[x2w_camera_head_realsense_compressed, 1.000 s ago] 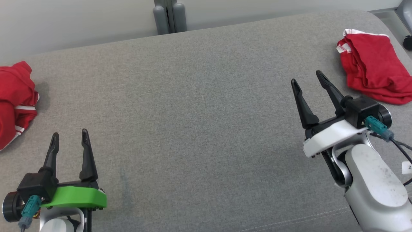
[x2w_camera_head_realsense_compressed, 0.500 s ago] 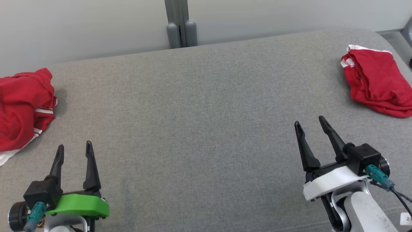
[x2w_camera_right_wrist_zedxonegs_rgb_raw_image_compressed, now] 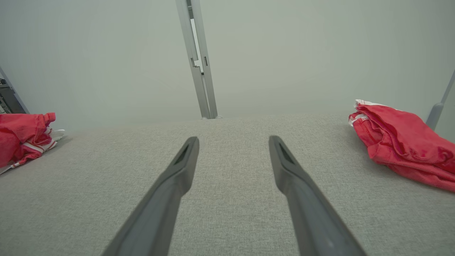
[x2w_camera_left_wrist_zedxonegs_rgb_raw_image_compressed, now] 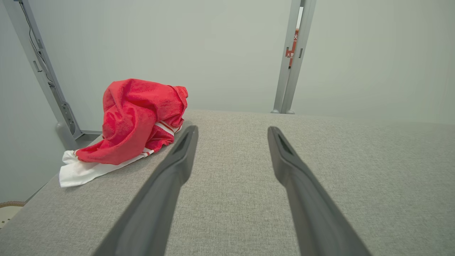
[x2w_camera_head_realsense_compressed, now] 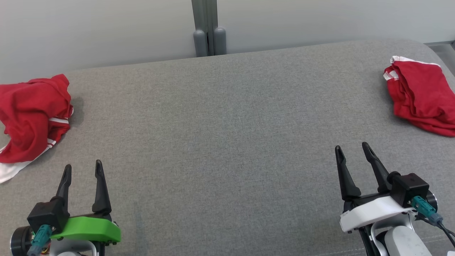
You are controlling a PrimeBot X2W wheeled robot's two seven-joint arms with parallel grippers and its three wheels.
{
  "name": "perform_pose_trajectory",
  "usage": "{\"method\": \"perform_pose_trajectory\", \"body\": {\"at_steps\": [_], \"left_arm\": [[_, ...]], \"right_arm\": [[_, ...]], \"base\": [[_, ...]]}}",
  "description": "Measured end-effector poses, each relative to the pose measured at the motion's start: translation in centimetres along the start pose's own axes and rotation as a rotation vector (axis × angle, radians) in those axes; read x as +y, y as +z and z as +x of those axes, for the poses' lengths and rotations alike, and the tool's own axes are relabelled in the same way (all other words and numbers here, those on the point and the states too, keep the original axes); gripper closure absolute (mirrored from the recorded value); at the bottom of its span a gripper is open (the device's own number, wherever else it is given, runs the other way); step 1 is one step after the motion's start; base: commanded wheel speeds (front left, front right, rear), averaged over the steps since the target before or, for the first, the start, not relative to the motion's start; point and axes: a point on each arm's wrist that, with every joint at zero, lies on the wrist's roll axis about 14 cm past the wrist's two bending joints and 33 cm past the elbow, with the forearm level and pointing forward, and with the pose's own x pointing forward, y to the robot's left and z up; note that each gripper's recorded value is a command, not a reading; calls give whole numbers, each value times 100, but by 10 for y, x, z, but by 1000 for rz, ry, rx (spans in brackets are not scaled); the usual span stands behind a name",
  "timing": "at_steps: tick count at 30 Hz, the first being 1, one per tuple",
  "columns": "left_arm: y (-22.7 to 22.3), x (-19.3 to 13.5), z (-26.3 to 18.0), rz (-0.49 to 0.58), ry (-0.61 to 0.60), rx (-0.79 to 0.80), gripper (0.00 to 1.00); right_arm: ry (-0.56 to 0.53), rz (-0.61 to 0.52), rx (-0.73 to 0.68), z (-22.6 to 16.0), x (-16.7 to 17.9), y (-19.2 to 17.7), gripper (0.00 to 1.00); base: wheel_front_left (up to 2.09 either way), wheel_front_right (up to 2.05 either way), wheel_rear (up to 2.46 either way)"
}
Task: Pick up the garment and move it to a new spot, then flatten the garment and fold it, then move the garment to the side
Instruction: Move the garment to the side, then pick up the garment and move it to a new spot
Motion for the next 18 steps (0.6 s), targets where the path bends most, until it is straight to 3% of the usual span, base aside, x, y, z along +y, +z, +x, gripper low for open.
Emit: {"method": "perform_pose_trajectory", "body": {"at_steps": [18], "left_arm": [[-2, 3, -1, 4, 8, 6, 0]], "right_arm": [[1, 8, 4, 0, 2, -2, 0]], "base": [[0, 0, 0]]}}
